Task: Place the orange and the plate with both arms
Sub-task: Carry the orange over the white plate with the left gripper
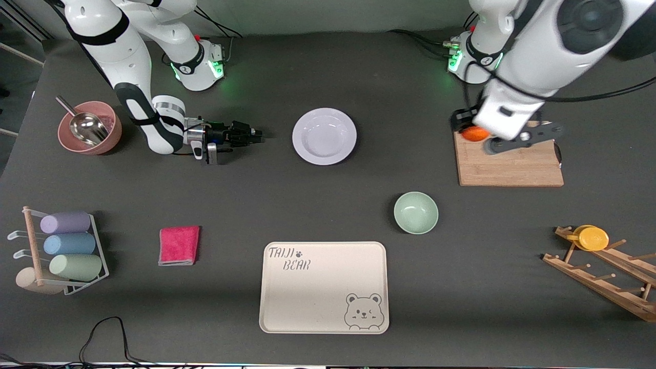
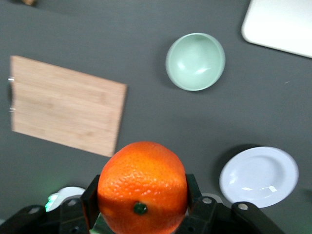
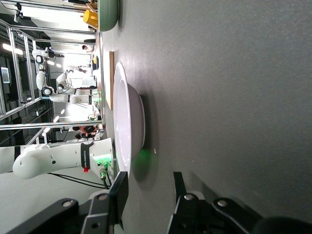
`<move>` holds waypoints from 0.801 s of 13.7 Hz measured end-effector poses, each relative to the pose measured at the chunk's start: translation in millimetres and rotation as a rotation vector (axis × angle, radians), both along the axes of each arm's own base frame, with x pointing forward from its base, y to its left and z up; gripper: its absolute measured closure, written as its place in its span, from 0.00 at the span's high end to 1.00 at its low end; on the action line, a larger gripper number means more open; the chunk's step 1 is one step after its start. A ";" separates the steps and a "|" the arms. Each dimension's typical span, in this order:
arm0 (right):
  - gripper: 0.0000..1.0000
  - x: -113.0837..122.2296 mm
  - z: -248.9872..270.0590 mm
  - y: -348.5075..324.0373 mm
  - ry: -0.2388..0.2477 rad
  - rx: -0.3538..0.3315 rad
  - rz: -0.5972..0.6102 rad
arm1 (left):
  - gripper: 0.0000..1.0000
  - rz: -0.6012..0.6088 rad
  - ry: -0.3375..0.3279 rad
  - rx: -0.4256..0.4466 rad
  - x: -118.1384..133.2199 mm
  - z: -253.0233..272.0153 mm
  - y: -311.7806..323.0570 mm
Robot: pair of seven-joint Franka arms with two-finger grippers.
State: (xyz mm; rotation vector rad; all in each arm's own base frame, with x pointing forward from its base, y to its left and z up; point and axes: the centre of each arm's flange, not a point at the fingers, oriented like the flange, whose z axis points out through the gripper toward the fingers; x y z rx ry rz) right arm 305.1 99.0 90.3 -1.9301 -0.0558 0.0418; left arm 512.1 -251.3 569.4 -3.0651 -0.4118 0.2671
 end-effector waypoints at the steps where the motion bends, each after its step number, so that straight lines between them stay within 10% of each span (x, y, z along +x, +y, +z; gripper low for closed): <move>1: 0.44 -0.2 -0.6 -0.1 0.001 0.000 0.000 | 0.70 0.017 -0.006 -0.007 -0.1 -11.3 -25.3; 11: 0.44 0.4 -1.3 0.1 0.002 0.001 0.001 | 0.70 0.052 -0.005 0.018 -73.9 -187.7 -254.2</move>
